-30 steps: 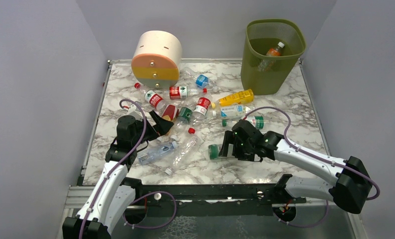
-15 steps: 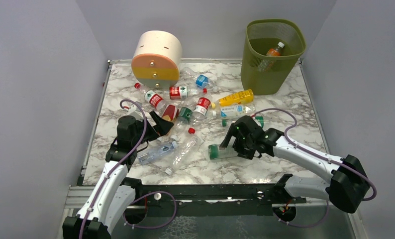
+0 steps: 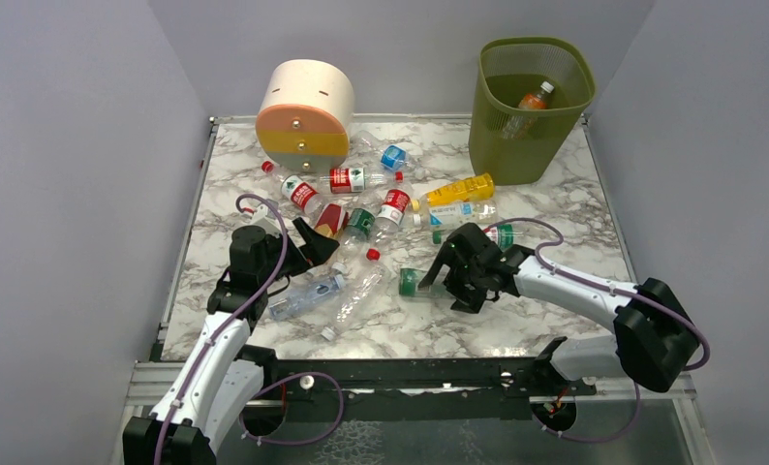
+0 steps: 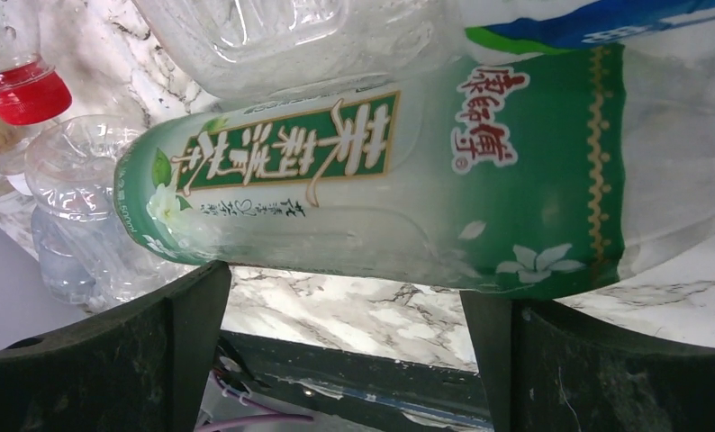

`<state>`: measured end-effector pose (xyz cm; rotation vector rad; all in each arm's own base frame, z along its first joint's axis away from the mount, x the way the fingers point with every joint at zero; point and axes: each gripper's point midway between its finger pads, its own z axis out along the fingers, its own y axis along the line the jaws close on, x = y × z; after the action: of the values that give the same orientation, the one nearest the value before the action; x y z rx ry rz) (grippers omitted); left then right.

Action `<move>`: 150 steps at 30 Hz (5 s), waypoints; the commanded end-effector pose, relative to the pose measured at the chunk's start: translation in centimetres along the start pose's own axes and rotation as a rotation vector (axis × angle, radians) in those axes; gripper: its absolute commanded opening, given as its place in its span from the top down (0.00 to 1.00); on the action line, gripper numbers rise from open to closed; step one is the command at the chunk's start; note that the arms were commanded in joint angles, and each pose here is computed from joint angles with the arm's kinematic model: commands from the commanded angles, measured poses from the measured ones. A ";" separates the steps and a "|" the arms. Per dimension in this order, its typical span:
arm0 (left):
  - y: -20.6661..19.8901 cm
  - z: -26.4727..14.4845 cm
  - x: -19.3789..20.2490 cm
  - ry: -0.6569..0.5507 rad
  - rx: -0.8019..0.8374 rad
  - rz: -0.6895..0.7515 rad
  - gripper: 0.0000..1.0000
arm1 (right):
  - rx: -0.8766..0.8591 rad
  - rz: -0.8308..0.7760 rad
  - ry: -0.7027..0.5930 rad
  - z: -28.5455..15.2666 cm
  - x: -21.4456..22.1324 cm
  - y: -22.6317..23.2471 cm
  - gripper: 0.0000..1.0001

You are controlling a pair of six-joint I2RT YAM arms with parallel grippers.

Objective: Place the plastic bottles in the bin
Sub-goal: Adjust the plastic bottle at the center of the board, then pick up the plastic bottle at the center of the board, then place the plastic bottle in the trash bin.

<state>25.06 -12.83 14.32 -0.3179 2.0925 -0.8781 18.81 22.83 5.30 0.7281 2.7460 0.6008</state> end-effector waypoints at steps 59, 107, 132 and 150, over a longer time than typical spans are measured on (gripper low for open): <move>-0.6 0.3 -0.6 0.008 0.010 0.034 0.01 | 0.009 -1.565 -0.034 2.4 -1.6 6.4 0.06; -1.3 -0.7 -0.8 -0.005 0.022 0.031 0.01 | -0.272 -1.268 -1.115 -23.2 -17.8 29.2 0.34; -1.7 -1.6 -1.1 -0.022 0.013 0.028 0.01 | -0.428 -0.626 -1.903 -39.7 -37.7 25.4 0.29; -1.7 -1.8 -1.5 -0.033 0.000 0.031 0.01 | -0.461 -0.582 -1.612 -31.7 -45.4 23.4 0.02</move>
<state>23.91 -12.67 15.41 -0.3014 2.1045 -0.8673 56.46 6.38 49.10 0.1225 1.0868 0.1699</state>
